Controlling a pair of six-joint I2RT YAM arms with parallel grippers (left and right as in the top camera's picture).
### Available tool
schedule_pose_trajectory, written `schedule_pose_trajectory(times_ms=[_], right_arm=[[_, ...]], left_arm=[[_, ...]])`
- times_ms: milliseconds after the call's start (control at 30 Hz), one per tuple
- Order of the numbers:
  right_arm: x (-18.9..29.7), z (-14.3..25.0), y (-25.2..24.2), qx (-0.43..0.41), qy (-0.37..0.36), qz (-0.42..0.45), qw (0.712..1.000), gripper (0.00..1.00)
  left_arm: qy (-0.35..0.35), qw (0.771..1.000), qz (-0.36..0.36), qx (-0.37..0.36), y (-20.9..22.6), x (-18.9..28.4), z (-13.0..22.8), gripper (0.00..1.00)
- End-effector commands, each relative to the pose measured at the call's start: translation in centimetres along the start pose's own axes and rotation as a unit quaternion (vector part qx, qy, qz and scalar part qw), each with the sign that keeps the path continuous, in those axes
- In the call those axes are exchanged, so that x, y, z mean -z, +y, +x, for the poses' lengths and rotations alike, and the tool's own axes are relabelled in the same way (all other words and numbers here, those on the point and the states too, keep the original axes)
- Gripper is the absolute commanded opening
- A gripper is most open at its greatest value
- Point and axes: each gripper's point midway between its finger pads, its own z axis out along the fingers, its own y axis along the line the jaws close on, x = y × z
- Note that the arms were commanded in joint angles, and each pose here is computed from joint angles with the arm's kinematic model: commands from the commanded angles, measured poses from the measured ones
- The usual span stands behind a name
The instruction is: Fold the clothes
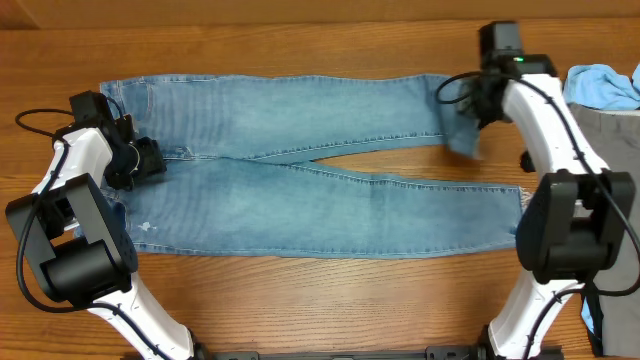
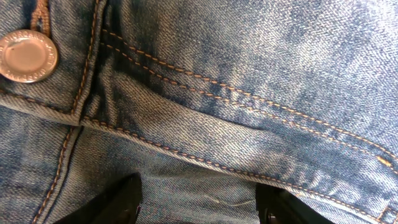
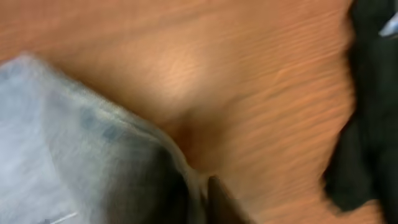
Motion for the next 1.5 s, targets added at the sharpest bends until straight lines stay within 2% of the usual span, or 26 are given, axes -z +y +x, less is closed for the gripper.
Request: schedule_pose_trajectory(times_ms=[0, 133, 200, 233, 300, 400, 500, 600, 633, 700, 767, 800, 1033, 1200, 1467], right_arm=[[1.4, -3.6, -2.2, -0.021, -0.06, 0.0, 0.998, 0.25], [1.6, -6.1, -4.6, -0.032, -0.105, 0.027, 0.994, 0.29], [2.0, -6.8, -5.0, -0.006, -0.113, 0.032, 0.993, 0.4], [2.2, -7.0, -5.1, 0.003, -0.116, 0.038, 0.993, 0.5], [3.0, -7.5, -5.7, 0.007, -0.12, 0.055, 0.991, 0.58], [3.9, -7.6, -4.6, 0.011, -0.115, 0.022, 0.993, 0.58], [4.6, -6.9, -1.0, 0.023, -0.093, -0.085, 0.992, 0.46], [4.6, -5.5, 1.0, 0.029, -0.065, -0.144, 0.987, 0.11], [4.4, -5.1, 1.3, 0.03, -0.058, -0.152, 0.986, 0.04], [3.5, -4.1, 1.5, 0.031, -0.043, -0.159, 0.986, 0.04], [2.3, -2.9, 1.6, 0.031, -0.026, -0.161, 0.986, 0.04], [1.6, -2.3, 1.6, 0.032, -0.018, -0.159, 0.987, 0.04], [-3.0, 0.8, 1.5, 0.031, 0.035, -0.148, 0.988, 0.04], [-5.6, 3.0, 1.4, 0.035, 0.072, -0.14, 0.987, 0.04], [-8.6, 6.0, -0.9, 0.04, 0.119, -0.073, 0.989, 0.04]], left_arm=[[0.014, 0.999, -0.028, 0.018, 1.6, -0.9, 1.1, 0.64], [0.017, 0.999, -0.035, 0.019, 1.8, -0.9, 1.2, 0.64], [0.017, 0.999, -0.041, 0.018, 2.0, -0.9, 1.2, 0.64], [0.017, 0.999, -0.041, 0.018, 2.0, -0.9, 1.2, 0.64], [0.016, 0.999, -0.041, 0.018, 2.0, -0.9, 1.2, 0.64], [0.012, 0.999, -0.04, 0.018, 2.0, -0.8, 0.9, 0.64], [-0.004, 0.999, -0.038, 0.017, 1.8, 0.1, -0.5, 0.57], [-0.029, 0.999, -0.032, 0.022, 0.9, 2.9, -3.1, 0.52], [-0.037, 0.999, -0.031, 0.019, 0.5, 3.7, -3.9, 0.48], [-0.058, 0.998, -0.027, 0.013, -0.2, 4.9, -5.4, 0.38], [-0.068, 0.998, -0.014, 0.006, -1.1, 5.1, -6.0, 0.17], [-0.067, 0.998, -0.01, 0.006, -1.3, 5.0, -6.0, 0.15], [-0.053, 0.999, -0.007, 0.003, -1.5, 3.4, -4.7, 0.16], [-0.048, 0.998, -0.031, 0.005, -0.6, 3.0, -4.2, 0.16], [-0.037, 0.998, -0.05, -0.004, 0.2, 1.4, -3.5, 0.16]])
